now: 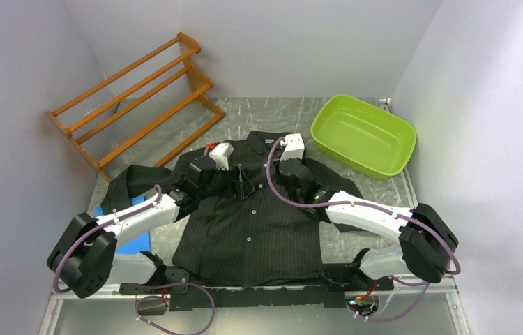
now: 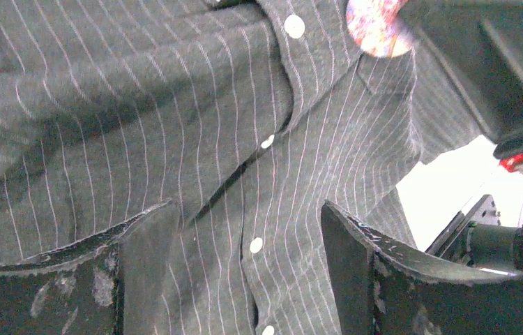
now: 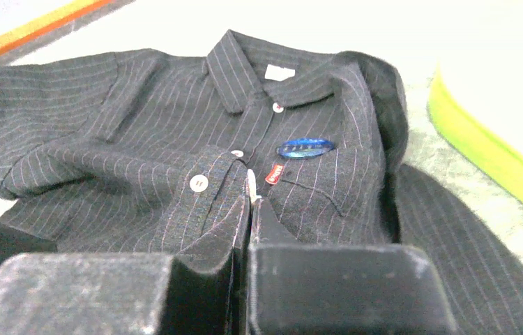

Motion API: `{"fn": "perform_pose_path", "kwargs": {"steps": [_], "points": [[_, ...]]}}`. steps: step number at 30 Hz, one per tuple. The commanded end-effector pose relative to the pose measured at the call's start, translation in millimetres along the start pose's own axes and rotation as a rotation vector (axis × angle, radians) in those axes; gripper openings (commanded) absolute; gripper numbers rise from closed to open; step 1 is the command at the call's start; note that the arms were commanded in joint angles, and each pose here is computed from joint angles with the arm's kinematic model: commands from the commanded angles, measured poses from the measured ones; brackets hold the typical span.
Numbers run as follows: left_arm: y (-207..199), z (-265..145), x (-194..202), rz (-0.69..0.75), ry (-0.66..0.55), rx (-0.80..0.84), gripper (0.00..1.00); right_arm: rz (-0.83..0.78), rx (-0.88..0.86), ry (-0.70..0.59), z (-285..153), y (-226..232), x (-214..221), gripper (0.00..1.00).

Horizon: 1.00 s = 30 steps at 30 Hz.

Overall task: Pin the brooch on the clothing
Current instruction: Pin the brooch to the clothes.

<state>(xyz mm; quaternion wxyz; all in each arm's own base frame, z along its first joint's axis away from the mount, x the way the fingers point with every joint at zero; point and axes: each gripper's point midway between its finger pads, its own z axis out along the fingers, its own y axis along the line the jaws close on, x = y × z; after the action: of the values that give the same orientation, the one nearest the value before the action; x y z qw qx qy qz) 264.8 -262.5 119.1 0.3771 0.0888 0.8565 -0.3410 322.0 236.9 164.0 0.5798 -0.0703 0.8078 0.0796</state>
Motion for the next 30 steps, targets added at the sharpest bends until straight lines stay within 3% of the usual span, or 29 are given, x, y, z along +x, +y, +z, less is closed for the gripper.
{"fn": "perform_pose_path", "kwargs": {"steps": [1,7,10,19,27,30], "points": [[-32.1,3.3,-46.5,0.036,-0.143,0.118,0.8,0.004,0.058,-0.171,-12.7,-6.4,-40.2,0.0],[-45.0,10.9,-65.5,0.127,-0.256,0.202,0.78,0.175,0.152,-0.142,-18.2,-16.9,-43.5,0.0],[-48.8,17.1,-70.2,0.242,-0.321,0.239,0.77,0.288,0.186,-0.118,-23.0,-18.9,-45.9,0.0],[-93.1,12.6,-69.4,0.784,-0.651,0.412,0.68,0.442,0.233,-0.028,-26.9,-11.5,-51.4,0.0],[-99.3,17.4,-78.4,0.822,-0.767,0.308,0.65,0.475,0.223,-0.007,-26.0,-6.7,-47.8,0.0],[-105.3,19.8,-82.2,0.846,-0.763,0.297,0.57,0.475,0.219,-0.001,-25.7,-5.2,-47.0,0.0]]}}
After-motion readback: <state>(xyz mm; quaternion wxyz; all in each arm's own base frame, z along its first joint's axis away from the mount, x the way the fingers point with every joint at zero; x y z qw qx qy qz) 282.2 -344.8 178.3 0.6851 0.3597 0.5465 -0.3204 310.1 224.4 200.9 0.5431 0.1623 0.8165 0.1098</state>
